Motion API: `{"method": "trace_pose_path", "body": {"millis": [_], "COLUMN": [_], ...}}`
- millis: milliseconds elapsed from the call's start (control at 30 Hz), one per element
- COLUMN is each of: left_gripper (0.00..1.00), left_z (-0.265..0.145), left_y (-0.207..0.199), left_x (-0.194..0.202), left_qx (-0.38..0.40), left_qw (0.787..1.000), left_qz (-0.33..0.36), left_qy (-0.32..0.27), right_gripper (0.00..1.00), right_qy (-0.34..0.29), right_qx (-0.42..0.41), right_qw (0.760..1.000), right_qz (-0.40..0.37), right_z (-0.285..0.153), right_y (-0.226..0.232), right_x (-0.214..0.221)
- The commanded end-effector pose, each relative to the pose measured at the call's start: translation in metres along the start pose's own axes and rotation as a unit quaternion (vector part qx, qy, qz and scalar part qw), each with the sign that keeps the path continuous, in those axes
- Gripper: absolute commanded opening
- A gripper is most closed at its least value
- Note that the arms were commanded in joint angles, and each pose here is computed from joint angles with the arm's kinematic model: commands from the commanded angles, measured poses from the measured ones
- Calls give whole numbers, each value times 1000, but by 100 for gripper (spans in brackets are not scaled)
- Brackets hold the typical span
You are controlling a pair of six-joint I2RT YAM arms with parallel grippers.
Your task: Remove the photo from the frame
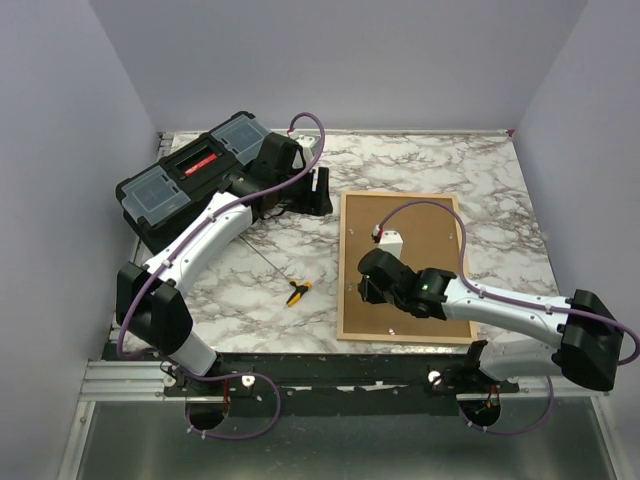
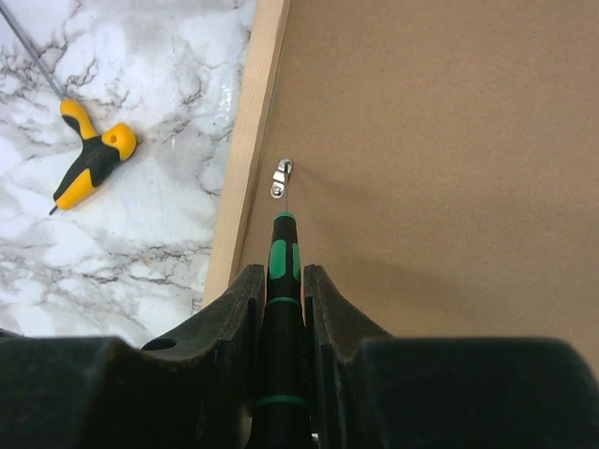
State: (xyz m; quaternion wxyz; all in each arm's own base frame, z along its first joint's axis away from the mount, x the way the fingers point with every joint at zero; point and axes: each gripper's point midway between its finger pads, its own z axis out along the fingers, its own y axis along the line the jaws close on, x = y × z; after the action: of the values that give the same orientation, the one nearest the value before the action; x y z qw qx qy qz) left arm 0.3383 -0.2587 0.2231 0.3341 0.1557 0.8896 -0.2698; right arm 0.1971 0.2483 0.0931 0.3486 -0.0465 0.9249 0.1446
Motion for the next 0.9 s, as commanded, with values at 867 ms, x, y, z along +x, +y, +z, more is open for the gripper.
{"method": "trace_pose_path", "body": {"millis": [867], "left_gripper": [65], "left_z": [26], "left_y": [-57], "left_x": [87], "left_qx": [4], "left_qw": [999], "left_qz": [-12], "left_qy": [39], "right_gripper": [1], "right_qy": [-130], "right_qx": [15], "right_qw": [990], "right_qz": [60], "right_z": [-82], "right_y": [-62], "right_x": [-39]}}
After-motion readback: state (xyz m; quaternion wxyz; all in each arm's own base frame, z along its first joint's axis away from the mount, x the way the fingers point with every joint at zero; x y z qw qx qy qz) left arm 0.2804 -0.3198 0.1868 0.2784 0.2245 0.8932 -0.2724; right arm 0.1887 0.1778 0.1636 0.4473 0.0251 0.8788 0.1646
